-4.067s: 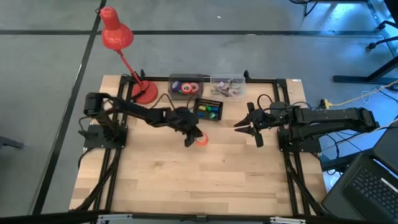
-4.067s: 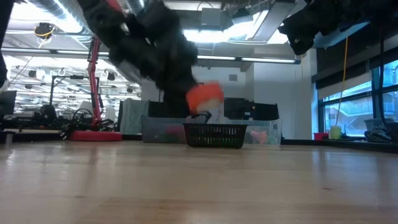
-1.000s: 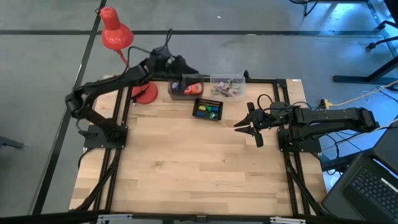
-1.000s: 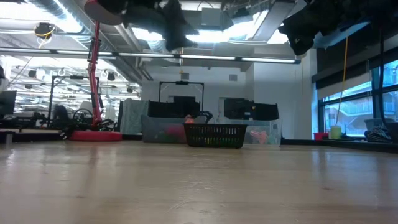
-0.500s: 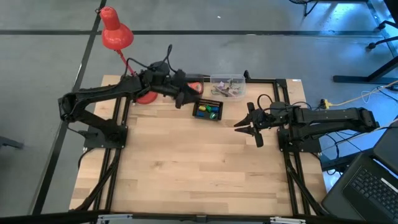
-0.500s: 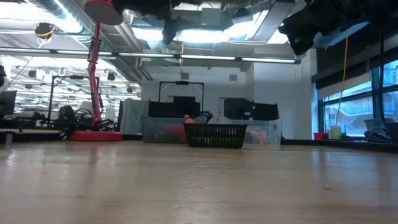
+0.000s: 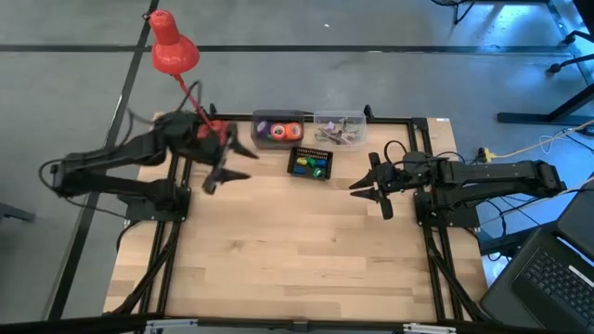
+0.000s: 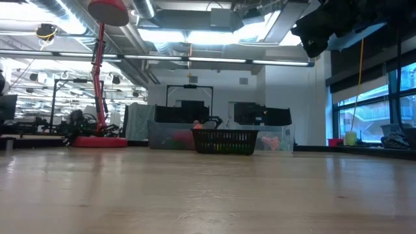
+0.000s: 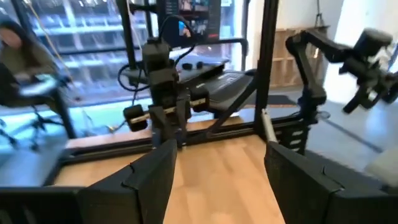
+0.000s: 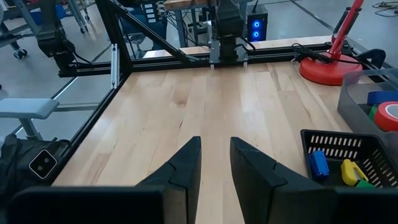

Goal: Pick and place Stapler, Stapler remover, tape
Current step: Return to Home Position

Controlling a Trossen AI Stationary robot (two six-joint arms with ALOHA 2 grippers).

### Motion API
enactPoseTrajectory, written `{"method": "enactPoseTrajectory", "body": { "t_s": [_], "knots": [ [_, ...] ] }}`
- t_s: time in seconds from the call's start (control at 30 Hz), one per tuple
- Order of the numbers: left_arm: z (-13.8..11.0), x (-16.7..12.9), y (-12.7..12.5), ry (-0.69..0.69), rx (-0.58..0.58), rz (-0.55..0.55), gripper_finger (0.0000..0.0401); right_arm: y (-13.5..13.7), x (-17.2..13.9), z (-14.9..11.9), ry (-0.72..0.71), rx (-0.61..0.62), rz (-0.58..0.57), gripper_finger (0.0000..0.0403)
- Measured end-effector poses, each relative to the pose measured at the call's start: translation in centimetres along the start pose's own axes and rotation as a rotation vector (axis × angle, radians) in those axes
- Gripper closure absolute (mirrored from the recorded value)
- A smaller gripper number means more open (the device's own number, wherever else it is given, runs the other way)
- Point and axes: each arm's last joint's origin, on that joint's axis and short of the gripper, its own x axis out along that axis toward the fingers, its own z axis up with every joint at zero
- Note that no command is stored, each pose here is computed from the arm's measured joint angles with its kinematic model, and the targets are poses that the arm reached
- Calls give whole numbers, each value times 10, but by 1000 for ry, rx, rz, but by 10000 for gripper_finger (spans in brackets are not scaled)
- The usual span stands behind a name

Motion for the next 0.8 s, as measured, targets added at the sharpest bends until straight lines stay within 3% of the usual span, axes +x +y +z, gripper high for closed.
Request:
{"method": "enactPoseTrajectory", "body": {
  "t_s": [0.2,0.47,0.63,0.8],
  "knots": [
    [-54,-35,-26,-68,126,68,165,0,0,0,-1,1,0,315],
    [-131,-58,-42,-176,148,124,167,0,0,0,0,0,0,315],
    [-158,-65,-48,-236,162,134,166,0,0,0,0,0,0,315],
    [-169,-71,-53,-280,172,123,165,0,0,0,-1,0,0,315]
  ]
}}
